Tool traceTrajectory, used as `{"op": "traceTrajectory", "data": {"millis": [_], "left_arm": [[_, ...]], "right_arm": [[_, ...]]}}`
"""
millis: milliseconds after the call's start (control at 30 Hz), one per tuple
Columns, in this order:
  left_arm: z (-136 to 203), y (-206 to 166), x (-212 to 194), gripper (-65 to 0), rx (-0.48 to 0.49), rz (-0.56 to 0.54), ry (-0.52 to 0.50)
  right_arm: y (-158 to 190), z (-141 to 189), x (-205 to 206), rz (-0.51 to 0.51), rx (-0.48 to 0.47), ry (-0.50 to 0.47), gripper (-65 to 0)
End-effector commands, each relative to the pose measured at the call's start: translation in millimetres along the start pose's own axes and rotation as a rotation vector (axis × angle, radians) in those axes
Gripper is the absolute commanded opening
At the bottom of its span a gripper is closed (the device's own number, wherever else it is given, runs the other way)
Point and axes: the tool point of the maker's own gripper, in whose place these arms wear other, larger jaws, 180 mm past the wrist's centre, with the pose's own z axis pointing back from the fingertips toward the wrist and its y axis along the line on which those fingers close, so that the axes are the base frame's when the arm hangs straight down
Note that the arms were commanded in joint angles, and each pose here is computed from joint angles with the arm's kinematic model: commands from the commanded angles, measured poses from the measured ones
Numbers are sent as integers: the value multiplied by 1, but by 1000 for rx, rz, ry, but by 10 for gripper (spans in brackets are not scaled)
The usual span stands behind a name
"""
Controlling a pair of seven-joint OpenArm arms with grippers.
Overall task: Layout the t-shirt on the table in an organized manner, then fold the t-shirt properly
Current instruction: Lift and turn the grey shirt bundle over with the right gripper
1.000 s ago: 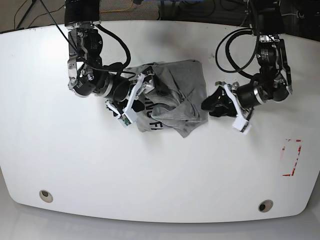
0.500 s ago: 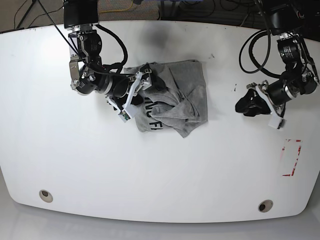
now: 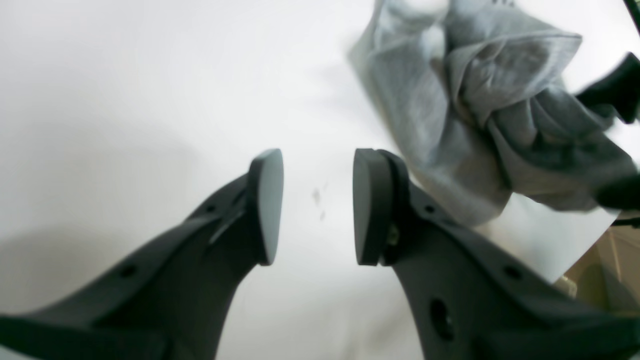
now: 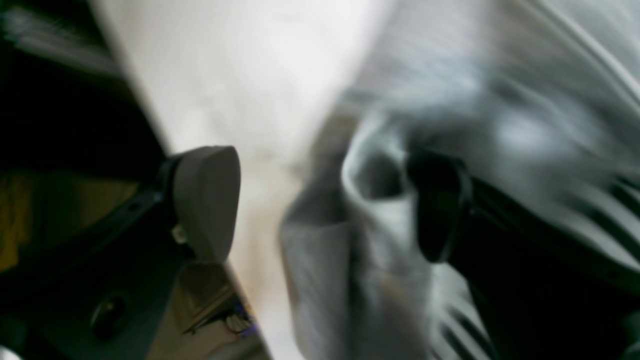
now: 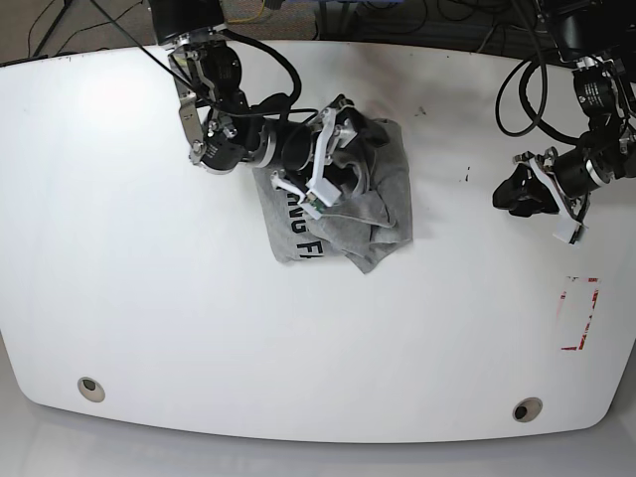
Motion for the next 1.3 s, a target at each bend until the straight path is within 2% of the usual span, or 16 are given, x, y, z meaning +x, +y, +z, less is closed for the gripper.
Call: {"op": "traceTrajectory", "data": {"millis": [0, 233, 367, 567, 867, 1000, 1267], "left_arm": [[6, 1, 15, -432, 0, -23, -44], [18, 11, 9, -432, 39, 8, -59], [21, 15, 8, -432, 51, 15, -62], [22, 16, 7, -432, 55, 14, -58], [22, 16, 6, -432, 57, 14, -54], [22, 16, 6, -432, 57, 15, -54], [21, 16, 6, -432, 55, 16, -53]], "right_arm": [[15, -3, 24, 26, 40, -71, -160], [43, -18, 53, 48, 109, -132, -160], [43, -17, 63, 65, 108, -149, -160], [16, -2, 59, 71, 42, -136, -160], [-11, 30, 29, 143, -62, -32, -160], [-24, 37, 19, 127, -97, -11, -160], [-46, 27, 9, 55, -105, 13, -160]]}}
